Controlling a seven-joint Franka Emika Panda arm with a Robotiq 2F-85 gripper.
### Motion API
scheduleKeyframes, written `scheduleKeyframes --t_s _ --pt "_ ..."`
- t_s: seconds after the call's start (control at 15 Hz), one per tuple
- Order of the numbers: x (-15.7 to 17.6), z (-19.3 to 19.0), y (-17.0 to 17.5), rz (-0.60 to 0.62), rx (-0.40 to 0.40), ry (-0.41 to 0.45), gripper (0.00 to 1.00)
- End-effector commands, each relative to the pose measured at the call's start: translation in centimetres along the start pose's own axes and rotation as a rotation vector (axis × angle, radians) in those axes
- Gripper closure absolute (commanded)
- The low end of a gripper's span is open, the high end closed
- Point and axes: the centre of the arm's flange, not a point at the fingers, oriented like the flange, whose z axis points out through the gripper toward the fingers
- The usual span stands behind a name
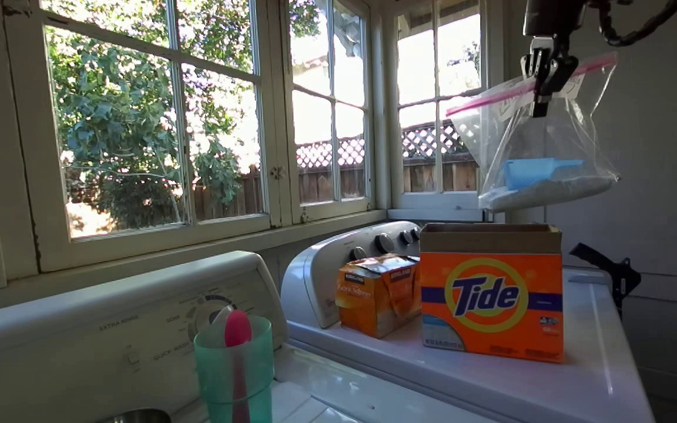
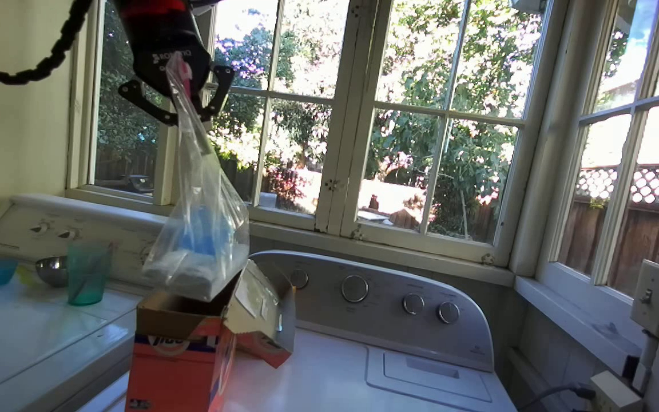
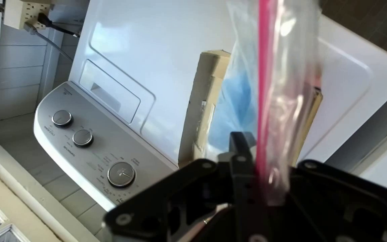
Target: Put the clear bag into the tide box
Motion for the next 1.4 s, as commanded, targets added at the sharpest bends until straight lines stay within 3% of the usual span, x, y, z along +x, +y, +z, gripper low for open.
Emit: scheduleKeyframes --t_s 0.0,1.33 --pt "0.6 0.4 0.9 0.012 -0.044 -0.014 1.00" --pt "7.5 2.7 0.6 -0.046 -0.037 0.021 1.00"
